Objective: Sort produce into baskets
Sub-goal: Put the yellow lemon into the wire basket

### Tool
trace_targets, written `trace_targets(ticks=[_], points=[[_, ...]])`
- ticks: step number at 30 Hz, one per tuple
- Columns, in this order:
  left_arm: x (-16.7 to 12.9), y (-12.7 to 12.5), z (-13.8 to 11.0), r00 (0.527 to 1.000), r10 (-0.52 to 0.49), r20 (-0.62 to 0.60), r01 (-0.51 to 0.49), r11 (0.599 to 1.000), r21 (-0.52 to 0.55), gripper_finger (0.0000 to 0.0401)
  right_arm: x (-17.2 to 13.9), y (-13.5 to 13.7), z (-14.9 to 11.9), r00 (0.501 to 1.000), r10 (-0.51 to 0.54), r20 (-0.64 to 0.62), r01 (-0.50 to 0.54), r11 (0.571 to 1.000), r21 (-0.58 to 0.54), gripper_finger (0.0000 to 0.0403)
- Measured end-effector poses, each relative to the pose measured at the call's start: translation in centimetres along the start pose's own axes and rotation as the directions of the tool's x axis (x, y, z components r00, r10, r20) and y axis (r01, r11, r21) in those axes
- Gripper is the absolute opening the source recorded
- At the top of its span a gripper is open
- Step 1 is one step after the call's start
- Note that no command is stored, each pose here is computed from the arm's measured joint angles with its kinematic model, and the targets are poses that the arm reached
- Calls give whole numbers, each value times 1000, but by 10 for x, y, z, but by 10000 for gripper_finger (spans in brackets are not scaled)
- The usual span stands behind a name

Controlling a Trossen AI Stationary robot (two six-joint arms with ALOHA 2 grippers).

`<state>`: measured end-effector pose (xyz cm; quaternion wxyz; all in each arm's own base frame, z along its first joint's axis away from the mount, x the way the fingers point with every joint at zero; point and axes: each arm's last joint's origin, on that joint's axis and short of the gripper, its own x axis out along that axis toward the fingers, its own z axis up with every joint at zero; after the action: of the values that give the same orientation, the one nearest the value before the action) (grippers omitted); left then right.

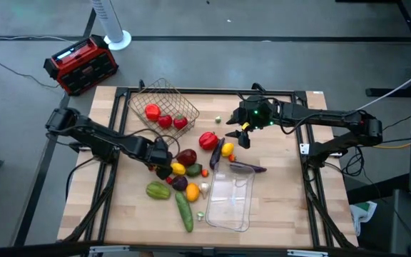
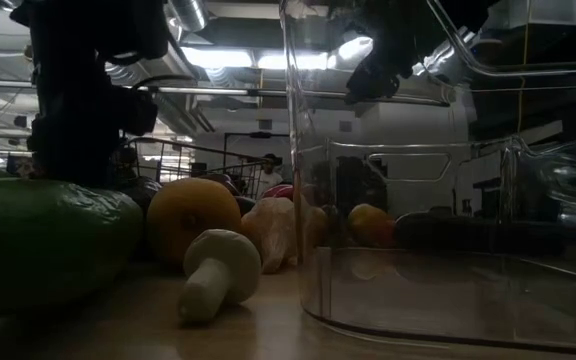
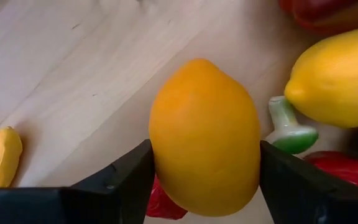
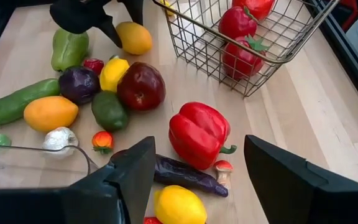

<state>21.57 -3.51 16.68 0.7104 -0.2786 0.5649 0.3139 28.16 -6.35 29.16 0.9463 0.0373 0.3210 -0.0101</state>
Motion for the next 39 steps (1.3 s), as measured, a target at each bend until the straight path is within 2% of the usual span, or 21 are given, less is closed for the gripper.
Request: trace_targets(ticks=[6,12,16,20,22,25,31,34,39], points=[[-18,5,0,996,-80,40,81,997,-13,250,0,0,0,1000,0,-1,0,1000,0,241],[-45,13,-2,969,-240,58,240,971,0,251,0,0,0,1000,0,3,0,1000,-1,241],[-64,18,-1,926,-358,122,360,933,4,251,0,0,3,1000,-2,27,2,1000,-5,241],[-84,24,3,855,-465,229,473,881,25,251,0,0,6,998,-4,60,5,1000,-12,241],[-92,29,6,820,-487,302,500,865,38,251,0,0,7,997,-5,71,6,1000,-14,241],[-102,38,12,774,-476,417,506,861,43,251,0,-1,9,996,-5,89,7,1000,-17,241],[-107,57,24,744,-304,595,393,919,-22,251,0,-1,9,995,-6,95,7,1000,-17,241],[-104,63,29,763,-233,603,322,946,-43,251,0,-1,9,995,-5,95,4,1000,11,241],[-99,70,34,786,-170,594,278,956,-95,251,0,-1,9,995,-5,95,3,1000,24,241]])
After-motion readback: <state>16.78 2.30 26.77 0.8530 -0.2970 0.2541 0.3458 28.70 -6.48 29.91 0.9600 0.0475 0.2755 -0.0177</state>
